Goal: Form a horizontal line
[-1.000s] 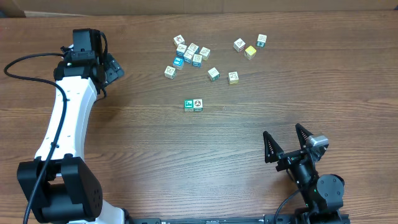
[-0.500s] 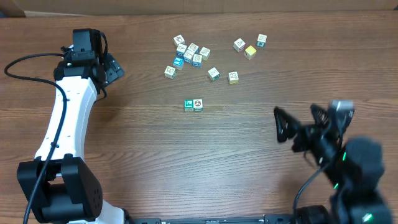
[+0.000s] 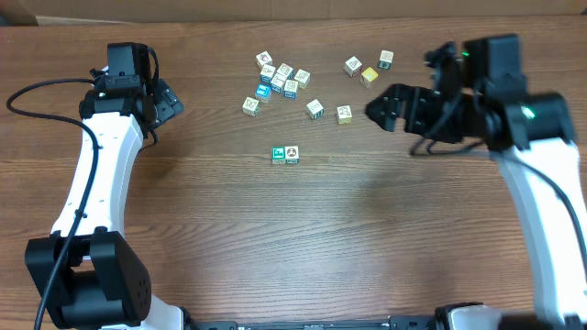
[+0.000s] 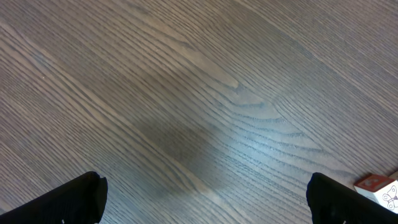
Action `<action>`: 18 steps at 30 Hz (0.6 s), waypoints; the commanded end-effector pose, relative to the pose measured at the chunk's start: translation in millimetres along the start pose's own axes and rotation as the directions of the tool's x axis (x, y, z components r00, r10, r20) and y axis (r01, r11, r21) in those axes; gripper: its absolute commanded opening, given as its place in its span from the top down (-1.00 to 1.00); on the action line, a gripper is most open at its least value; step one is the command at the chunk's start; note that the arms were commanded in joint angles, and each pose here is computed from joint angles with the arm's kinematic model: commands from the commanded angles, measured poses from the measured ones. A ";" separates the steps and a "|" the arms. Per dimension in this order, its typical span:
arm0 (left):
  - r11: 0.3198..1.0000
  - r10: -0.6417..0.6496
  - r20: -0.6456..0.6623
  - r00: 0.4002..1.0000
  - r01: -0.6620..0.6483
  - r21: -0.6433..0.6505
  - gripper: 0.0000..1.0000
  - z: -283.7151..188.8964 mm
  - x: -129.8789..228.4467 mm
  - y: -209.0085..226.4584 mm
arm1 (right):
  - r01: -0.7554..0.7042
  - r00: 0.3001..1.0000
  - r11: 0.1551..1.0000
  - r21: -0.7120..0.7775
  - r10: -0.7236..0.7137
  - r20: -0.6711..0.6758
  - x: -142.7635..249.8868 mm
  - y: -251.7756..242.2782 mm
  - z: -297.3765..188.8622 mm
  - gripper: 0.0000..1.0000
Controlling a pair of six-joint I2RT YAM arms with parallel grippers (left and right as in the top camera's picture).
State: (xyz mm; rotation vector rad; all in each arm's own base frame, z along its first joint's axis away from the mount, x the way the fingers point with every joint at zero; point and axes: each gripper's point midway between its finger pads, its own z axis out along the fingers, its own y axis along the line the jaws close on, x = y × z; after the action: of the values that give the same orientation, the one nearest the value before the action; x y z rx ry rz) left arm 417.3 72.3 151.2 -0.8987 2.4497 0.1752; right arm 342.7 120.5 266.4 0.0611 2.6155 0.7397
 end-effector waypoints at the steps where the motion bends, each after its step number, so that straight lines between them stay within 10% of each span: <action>1: 1.000 -0.002 0.007 1.000 0.002 0.007 -1.00 -2.5 -2.5 -1.3 | -0.072 0.993 0.979 -0.192 0.053 -0.101 0.2 27.2 17.9 -0.09; 3: 1.000 -0.002 0.007 1.000 0.002 0.007 -1.00 -2.5 -2.5 -1.3 | -0.125 0.983 0.977 -0.174 0.098 -0.154 4.3 25.2 34.4 0.62; 5: 1.000 -0.002 0.007 1.000 0.002 0.007 -0.99 -2.5 -2.5 -1.3 | -0.140 0.974 0.983 -0.117 0.116 -0.193 12.9 22.5 49.8 0.92; 18: 1.000 -0.002 0.007 1.000 0.001 0.008 -0.99 -2.6 -2.4 -1.5 | 0.031 0.939 0.958 0.285 0.070 -0.336 105.1 43.2 172.6 0.93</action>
State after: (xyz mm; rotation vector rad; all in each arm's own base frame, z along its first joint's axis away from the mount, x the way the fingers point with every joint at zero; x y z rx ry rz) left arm 417.3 72.3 151.2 -0.8987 2.4497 0.1752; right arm 309.3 252.9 135.3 -0.0324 3.0403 0.5188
